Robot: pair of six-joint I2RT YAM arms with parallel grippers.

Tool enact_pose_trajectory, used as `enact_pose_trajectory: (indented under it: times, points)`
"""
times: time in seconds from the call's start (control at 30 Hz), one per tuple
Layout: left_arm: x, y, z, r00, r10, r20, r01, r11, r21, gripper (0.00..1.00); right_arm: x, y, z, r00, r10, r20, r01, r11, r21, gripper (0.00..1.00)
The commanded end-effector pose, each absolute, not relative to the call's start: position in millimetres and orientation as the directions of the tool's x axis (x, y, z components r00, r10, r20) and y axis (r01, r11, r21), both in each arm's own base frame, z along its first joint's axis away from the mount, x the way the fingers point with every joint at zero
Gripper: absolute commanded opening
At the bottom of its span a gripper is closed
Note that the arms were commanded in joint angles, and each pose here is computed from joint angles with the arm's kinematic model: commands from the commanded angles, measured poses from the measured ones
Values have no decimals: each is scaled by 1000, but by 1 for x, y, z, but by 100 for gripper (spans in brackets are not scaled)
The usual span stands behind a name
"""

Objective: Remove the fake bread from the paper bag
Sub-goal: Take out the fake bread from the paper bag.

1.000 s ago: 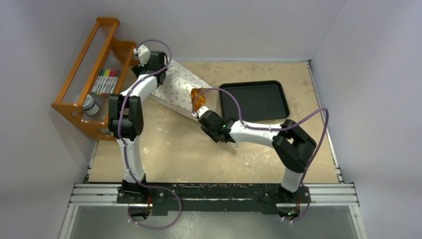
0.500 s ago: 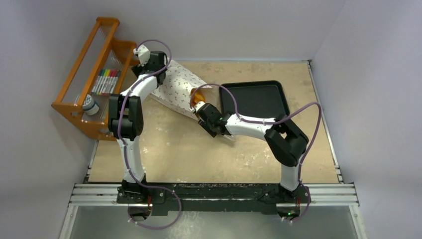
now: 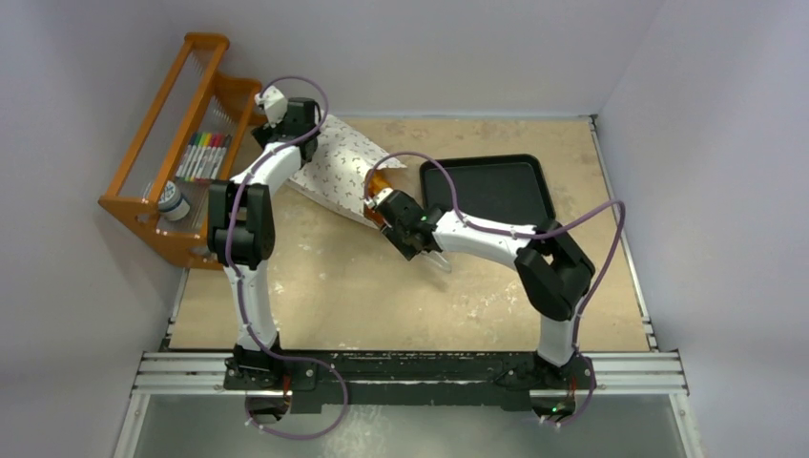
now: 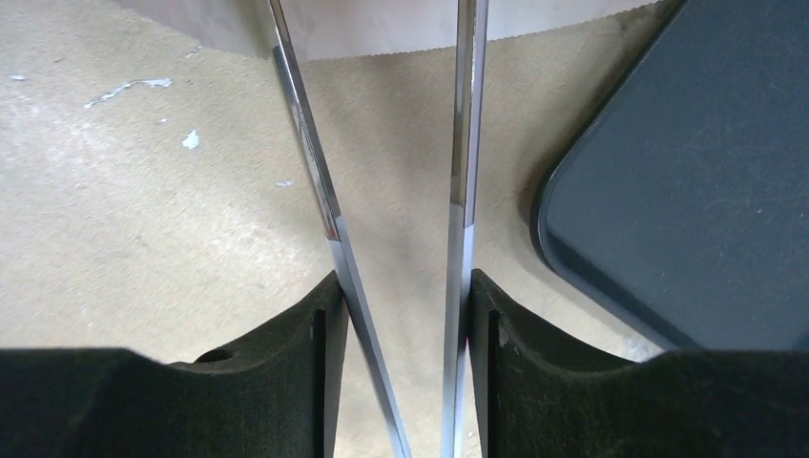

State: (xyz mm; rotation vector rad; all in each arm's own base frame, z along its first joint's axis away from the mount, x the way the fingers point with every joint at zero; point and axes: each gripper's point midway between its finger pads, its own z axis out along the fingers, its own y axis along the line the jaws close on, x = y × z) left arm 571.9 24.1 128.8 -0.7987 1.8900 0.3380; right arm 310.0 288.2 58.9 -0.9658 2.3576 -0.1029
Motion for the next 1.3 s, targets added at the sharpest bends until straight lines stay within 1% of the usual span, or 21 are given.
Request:
enact_pose_trajectory:
  times: [0.0, 0.2, 0.37, 0.77, 1.27]
  points:
    - [537, 51, 93, -413, -341, -845, -705, 706, 59, 100, 315, 293, 115, -585, -548, -598, -536, 814, -222, 0]
    - [539, 51, 98, -393, -347, -851, -710, 703, 41, 100, 308, 281, 136, -603, -500, -621, -490, 847, -206, 0]
    - [540, 50, 100, -388, -350, -853, -711, 703, 35, 100, 302, 274, 140, -617, -486, -619, -476, 857, -198, 0]
    - [540, 50, 105, -377, -353, -857, -712, 702, 25, 100, 282, 253, 166, -636, -396, -662, -413, 900, -142, 0]
    - [540, 47, 100, -374, -367, -852, -710, 704, 8, 100, 242, 224, 177, -690, -305, -656, -334, 939, -85, 0]
